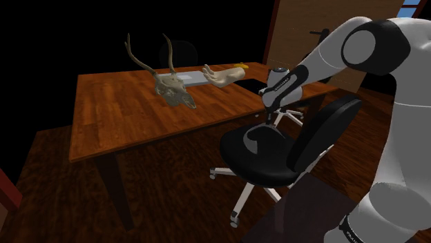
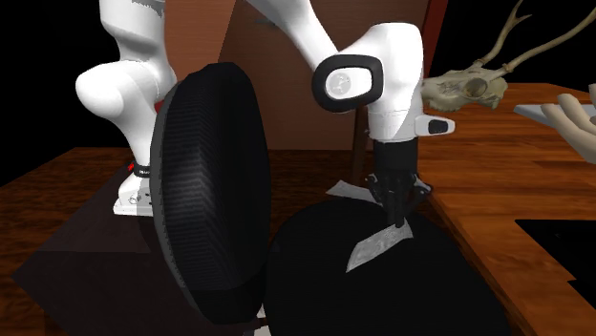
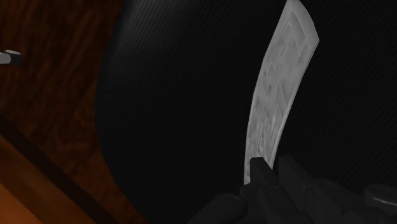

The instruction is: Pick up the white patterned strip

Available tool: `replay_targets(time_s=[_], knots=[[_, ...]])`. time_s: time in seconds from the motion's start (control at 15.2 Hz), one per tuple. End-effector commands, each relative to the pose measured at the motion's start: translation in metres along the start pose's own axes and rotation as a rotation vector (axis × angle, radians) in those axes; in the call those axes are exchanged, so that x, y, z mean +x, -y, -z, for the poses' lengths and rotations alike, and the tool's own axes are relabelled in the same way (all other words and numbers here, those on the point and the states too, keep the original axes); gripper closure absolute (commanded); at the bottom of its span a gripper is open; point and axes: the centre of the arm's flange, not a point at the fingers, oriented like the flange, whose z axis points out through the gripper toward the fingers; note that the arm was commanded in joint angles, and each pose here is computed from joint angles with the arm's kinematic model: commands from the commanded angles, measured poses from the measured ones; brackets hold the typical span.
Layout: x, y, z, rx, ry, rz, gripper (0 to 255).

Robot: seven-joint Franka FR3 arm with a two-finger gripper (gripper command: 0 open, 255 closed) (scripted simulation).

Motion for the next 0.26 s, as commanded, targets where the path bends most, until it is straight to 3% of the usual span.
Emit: replay_targets(time_s=[0.0, 0.2], knots=[[0.0003, -0.0036, 0.0099, 0.000, 0.000, 0.000, 255], [0.0000, -0.0052, 0.0158, 0.000, 0.000, 0.000, 255]])
